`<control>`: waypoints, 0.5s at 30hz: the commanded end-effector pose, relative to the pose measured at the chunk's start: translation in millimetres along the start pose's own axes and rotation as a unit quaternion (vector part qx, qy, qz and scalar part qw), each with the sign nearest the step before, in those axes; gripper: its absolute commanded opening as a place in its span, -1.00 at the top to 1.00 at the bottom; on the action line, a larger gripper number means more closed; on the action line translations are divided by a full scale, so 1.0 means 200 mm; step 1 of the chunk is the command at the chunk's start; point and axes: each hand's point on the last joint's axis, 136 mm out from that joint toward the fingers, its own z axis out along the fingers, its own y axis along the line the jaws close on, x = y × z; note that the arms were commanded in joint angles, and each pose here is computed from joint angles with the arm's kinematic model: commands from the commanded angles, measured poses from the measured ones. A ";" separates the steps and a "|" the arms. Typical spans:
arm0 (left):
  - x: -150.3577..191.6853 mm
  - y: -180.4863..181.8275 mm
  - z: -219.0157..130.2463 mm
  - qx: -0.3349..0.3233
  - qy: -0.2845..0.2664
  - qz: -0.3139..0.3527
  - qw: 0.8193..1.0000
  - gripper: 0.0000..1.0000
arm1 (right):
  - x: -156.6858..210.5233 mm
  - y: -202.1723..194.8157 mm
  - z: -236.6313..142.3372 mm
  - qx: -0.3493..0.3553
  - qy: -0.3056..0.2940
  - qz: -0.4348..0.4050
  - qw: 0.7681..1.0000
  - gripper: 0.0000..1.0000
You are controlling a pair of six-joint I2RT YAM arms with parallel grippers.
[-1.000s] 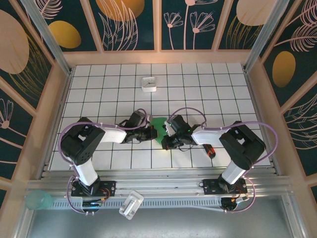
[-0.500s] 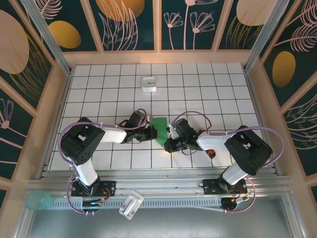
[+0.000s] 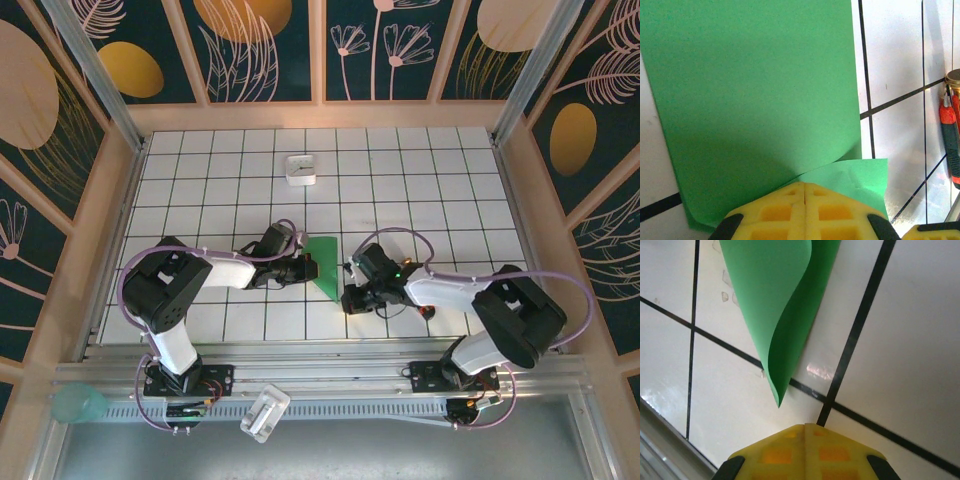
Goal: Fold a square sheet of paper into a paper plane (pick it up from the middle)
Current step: Third fold the triangle at the center of the table.
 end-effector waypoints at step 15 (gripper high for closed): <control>0.10 0.25 0.02 -0.096 0.026 -0.022 0.995 0.97 | -0.23 0.13 0.04 -0.063 -0.018 -0.009 0.998 1.00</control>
